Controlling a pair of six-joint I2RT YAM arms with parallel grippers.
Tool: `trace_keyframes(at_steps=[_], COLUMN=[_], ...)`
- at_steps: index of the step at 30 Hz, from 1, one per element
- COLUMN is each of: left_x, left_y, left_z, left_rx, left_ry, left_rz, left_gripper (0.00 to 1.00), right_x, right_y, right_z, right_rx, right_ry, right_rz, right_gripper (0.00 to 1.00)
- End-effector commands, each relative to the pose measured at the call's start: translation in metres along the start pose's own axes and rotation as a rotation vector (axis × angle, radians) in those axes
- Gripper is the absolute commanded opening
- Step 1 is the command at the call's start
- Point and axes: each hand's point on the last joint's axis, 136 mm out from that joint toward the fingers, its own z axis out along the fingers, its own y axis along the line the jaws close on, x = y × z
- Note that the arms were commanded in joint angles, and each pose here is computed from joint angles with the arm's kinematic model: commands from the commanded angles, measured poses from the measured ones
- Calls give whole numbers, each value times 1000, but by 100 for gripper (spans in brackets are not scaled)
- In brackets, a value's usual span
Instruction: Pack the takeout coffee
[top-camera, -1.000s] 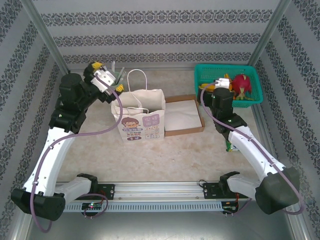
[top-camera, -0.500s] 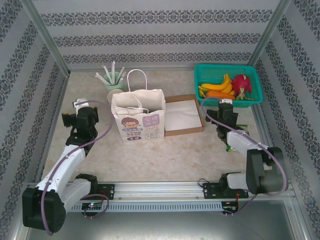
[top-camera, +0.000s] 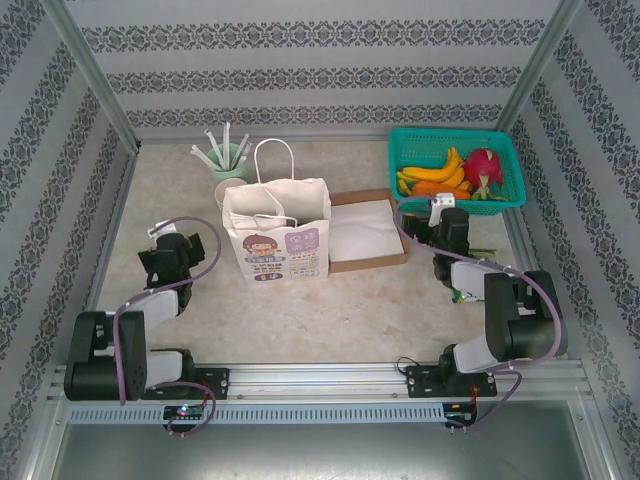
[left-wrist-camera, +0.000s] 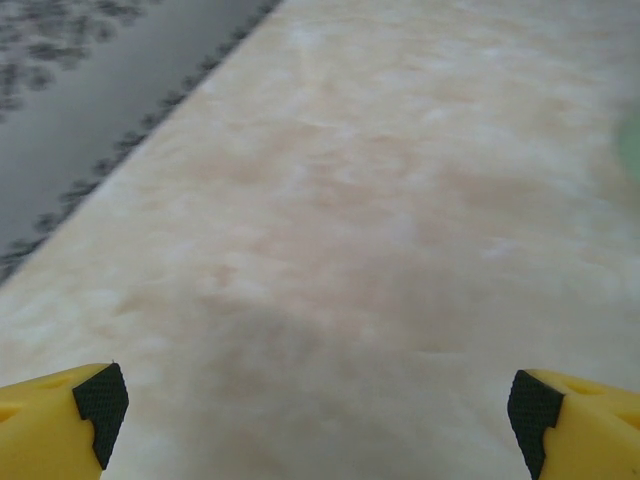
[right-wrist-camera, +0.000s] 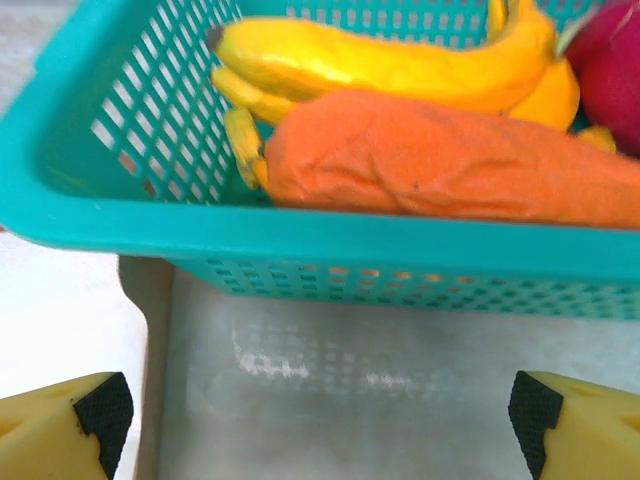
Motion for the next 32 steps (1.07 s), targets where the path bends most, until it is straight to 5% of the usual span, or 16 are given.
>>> trace_keyframes(at_steps=[1, 8, 17, 32], left_x=[-39, -29, -21, -22], left_y=[-42, -66, -72, -72], left_z=[4, 2, 23, 23], left_rx=[228, 361, 199, 199], left_ry=[-115, -196, -129, -138], left_rz=[4, 16, 93, 90], left_gripper=[100, 100, 100, 100], right_x=[-15, -11, -11, -11], right_y=[3, -13, -13, -11], right_z=[-12, -6, -6, -5], right_rx=[-31, 65, 70, 46], right_ry=[-182, -145, -145, -142], right_rz=[-14, 22, 18, 15], right_gripper=[98, 98, 98, 98])
